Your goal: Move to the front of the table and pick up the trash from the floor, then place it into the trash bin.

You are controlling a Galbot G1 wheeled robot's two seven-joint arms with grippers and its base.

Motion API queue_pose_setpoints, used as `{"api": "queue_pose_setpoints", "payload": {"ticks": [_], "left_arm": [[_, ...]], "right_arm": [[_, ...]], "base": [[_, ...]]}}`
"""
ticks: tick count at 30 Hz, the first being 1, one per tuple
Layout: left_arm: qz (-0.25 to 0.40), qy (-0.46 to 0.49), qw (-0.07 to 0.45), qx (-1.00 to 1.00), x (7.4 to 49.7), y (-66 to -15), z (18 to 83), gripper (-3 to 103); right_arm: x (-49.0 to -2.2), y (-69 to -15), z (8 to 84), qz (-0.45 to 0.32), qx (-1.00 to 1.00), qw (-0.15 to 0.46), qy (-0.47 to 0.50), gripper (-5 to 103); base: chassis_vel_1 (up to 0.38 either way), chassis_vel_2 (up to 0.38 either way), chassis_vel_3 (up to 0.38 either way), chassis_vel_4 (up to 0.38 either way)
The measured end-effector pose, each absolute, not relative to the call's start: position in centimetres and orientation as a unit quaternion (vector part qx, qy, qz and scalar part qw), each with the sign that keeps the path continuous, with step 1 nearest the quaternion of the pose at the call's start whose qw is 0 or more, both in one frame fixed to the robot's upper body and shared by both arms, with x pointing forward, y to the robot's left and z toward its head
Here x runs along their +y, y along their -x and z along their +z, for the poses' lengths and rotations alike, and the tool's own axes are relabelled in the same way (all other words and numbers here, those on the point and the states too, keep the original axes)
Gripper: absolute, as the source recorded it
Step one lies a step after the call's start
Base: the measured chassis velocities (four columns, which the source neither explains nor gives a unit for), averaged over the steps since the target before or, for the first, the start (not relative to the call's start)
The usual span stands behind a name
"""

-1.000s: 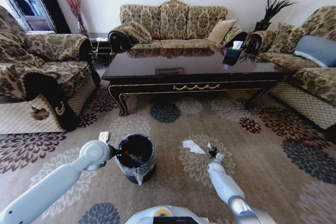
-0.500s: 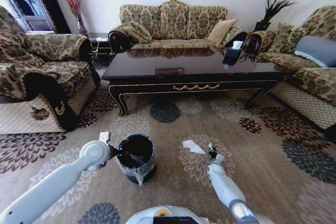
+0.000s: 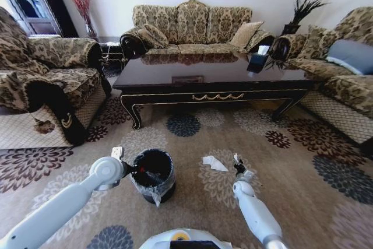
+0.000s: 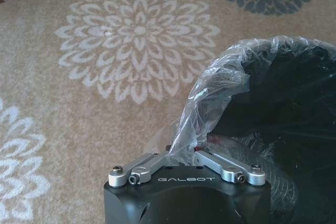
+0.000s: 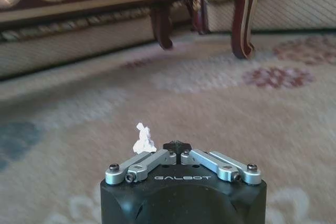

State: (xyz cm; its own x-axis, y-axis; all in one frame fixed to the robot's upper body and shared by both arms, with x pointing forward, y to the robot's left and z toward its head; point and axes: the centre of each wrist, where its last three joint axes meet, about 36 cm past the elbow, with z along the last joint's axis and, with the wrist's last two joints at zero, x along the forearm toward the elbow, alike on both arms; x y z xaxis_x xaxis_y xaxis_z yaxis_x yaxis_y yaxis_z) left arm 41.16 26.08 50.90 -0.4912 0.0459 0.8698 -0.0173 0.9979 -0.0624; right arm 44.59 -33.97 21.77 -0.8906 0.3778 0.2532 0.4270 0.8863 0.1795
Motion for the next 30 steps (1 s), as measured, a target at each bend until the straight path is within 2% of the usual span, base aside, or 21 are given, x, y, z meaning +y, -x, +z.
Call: {"api": "queue_pose_setpoints", "payload": {"ticks": [5, 18, 24, 27, 30], "left_arm": [[0.027, 0.019, 0.498, -0.867, 25.3, -41.7, 51.6, 0], [0.008, 0.051, 0.493, -0.869, 21.8, -43.9, 52.7, 0], [-0.003, 0.08, 0.496, -0.865, 18.6, -45.1, 52.7, 0], [-0.014, 0.11, 0.493, -0.863, 14.9, -46.0, 53.2, 0], [-0.016, 0.126, 0.491, -0.862, 13.2, -46.4, 53.5, 0]], "right_arm": [[-32.7, -43.1, 26.5, -0.117, -0.976, 0.059, 0.172, 0], [-28.4, -37.6, 35.3, -0.127, -0.987, -0.012, 0.093, 0], [-27.7, -34.8, 38.8, -0.103, -0.992, -0.044, 0.055, 0], [-27.2, -32.5, 40.6, -0.08, -0.994, -0.071, 0.023, 0], [-26.8, -31.5, 41.2, -0.074, -0.994, -0.081, 0.009, 0]], "base": [[0.0, 0.0, 0.0, 0.0], [0.0, 0.0, 0.0, 0.0], [0.0, 0.0, 0.0, 0.0], [0.0, 0.0, 0.0, 0.0], [0.0, 0.0, 0.0, 0.0]]}}
